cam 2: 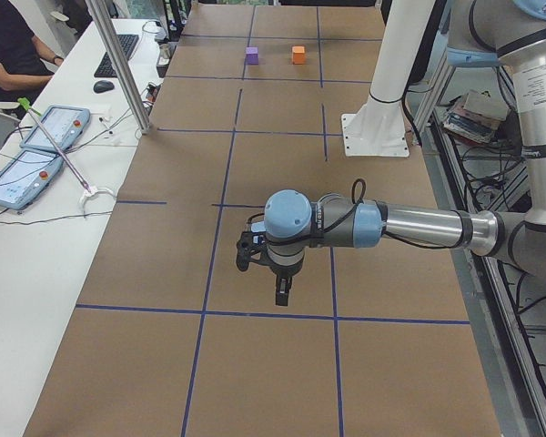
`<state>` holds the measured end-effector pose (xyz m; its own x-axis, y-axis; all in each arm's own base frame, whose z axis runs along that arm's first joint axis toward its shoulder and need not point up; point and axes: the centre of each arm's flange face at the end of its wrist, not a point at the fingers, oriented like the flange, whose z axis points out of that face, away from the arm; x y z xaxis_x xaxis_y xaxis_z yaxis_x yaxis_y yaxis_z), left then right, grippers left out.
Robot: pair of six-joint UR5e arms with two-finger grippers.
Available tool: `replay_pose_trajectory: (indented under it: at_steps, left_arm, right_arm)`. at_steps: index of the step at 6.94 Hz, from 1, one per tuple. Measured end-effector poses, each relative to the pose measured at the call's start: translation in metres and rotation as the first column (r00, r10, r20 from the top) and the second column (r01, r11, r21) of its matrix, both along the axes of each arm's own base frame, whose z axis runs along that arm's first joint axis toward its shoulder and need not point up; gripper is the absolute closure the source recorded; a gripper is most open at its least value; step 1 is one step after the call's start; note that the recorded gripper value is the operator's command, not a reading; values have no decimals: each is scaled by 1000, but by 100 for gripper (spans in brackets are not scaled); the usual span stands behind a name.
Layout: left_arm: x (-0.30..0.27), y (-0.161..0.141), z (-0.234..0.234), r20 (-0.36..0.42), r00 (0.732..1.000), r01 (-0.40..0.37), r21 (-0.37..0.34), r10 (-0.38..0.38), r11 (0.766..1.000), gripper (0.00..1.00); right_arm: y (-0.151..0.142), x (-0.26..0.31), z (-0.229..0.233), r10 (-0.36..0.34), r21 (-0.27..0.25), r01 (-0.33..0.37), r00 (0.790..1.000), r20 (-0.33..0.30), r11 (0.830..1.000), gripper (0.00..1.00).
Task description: Place blue block between orange and purple blocks
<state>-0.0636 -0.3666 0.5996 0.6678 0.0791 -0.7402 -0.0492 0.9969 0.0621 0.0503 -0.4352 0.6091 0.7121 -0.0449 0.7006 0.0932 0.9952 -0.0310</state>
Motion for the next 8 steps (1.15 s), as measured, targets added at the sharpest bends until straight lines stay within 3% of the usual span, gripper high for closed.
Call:
replay_pose_trajectory:
  at_steps: [3,6,8]
  left_arm:
    - [45,-25,-17,-2,998,69,-97,-70,993,0]
    - [167,-64,-75,-23,986,157,-230,-167,960,0]
    - [235,-90,-92,33,985,175,-219,-171,960,0]
  right_arm:
    - [0,-1,1,-2,-1,2,1000,0,1000,0]
    - [-2,-2,1,-5,22,5,1000,1,1000,0]
    - [-3,-3,5,-5,43,5,1000,2,999,0]
